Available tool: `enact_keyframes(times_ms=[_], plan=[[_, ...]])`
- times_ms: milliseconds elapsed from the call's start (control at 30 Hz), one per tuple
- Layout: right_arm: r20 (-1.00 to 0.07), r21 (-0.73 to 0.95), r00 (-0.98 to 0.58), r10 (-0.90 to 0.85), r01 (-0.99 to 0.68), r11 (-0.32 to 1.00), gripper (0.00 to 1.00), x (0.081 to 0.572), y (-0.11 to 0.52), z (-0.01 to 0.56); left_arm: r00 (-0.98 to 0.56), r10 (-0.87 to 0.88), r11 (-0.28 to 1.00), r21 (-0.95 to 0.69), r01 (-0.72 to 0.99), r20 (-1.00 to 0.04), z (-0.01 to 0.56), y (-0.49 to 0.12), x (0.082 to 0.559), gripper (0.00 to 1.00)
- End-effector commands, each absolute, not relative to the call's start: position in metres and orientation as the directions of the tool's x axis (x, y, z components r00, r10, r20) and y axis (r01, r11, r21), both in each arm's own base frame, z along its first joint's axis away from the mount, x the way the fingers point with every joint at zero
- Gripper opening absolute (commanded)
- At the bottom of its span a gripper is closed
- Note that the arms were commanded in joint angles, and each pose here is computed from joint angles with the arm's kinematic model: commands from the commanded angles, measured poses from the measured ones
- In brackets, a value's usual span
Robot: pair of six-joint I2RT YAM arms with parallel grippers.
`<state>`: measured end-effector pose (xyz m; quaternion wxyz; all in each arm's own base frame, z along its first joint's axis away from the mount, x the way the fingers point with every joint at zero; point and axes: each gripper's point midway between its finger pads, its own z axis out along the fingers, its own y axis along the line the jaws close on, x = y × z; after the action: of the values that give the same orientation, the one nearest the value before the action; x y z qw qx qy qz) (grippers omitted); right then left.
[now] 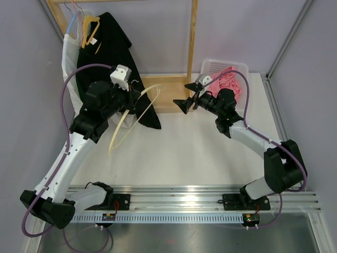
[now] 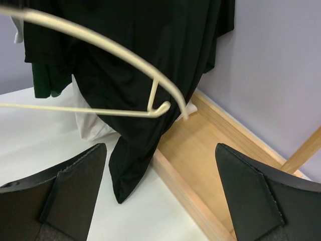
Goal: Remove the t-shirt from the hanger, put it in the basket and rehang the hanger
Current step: Pass the hanger from the left arm to the right
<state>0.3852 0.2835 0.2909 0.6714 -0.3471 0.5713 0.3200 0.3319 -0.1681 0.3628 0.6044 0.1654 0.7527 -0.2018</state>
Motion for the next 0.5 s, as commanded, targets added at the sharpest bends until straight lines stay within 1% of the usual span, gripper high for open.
enact_keyframes(times_ms=[0, 167, 300, 467], plan=[[-0.953, -0.220, 0.300, 0.049, -0.792, 0.569, 0.97, 0.385, 0.289, 0.331, -0.190, 0.016, 0.832, -0.092, 0.546, -0.982, 0.362, -0.172, 0.320, 0.00], [-0.936, -0.307, 0.353, -0.011, -0.798, 0.518, 0.99, 0.375, 0.307, 0.320, -0.255, 0.027, 0.814, -0.126, 0.568, -0.967, 0.335, -0.178, 0.315, 0.00], [-0.920, -0.361, 0.390, -0.034, -0.810, 0.462, 1.00, 0.365, 0.315, 0.313, -0.269, 0.027, 0.815, -0.135, 0.563, -0.963, 0.326, -0.178, 0.315, 0.00], [-0.911, -0.395, 0.405, -0.074, -0.809, 0.436, 0.99, 0.365, 0.321, 0.305, -0.286, 0.031, 0.804, -0.146, 0.577, -0.958, 0.321, -0.181, 0.311, 0.00]])
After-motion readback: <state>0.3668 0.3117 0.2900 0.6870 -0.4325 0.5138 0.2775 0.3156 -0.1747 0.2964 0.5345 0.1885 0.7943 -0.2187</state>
